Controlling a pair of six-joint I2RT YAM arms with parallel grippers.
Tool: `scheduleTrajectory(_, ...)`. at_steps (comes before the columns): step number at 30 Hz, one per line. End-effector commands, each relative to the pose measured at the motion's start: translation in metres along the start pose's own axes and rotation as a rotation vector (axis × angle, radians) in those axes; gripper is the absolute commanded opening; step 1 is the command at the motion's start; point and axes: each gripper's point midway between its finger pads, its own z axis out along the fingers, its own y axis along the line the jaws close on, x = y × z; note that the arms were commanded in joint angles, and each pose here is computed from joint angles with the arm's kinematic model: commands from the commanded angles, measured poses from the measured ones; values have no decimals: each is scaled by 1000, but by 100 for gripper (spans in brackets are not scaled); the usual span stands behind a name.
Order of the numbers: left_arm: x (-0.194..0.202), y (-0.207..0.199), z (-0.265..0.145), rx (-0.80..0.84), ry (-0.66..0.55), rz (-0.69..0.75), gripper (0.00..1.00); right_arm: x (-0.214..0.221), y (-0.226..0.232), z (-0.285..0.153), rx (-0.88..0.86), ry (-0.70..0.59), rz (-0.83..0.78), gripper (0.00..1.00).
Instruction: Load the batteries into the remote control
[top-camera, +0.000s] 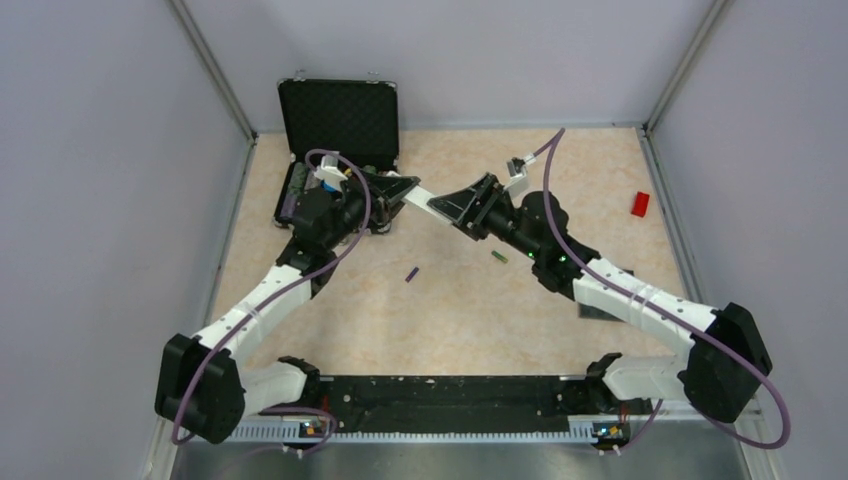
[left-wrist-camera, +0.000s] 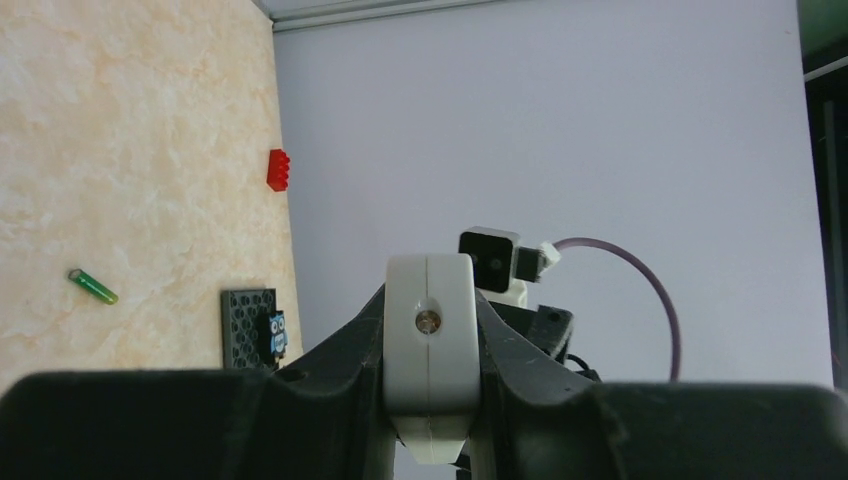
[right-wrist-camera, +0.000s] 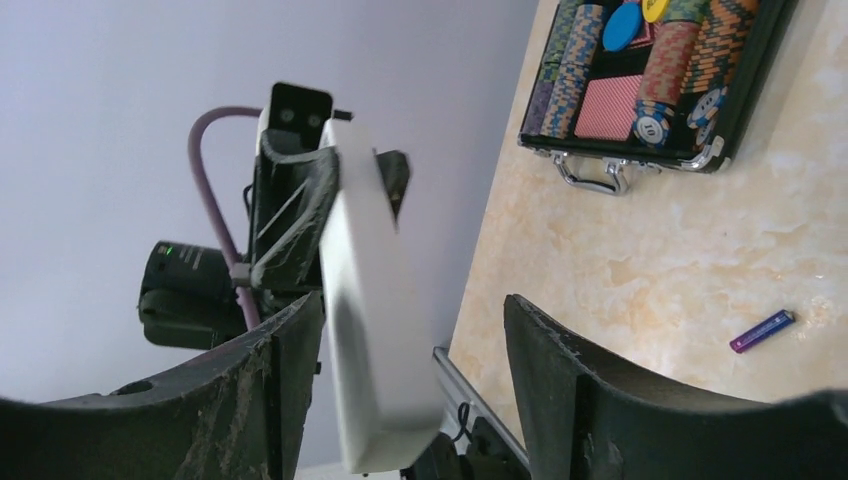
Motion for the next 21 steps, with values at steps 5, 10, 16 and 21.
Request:
scheduleTrajectory(5, -1, -31, -16, 111, -43, 46, 0, -12, 14, 4, -86, -14, 63, 50)
scheduleTrajectory(10, -2, -38, -13, 127, -37, 55, 0, -1, 12, 5, -100, 44, 99, 51)
scheduleTrajectory(16, -3, -44, -10, 152, -35, 44, 0, 7, 3, 1, -96, 64, 137, 66)
scheduleTrajectory(21, -4, -47, -12, 166, -47, 40, 0, 14, -10, -3, -71, 72, 202, 47)
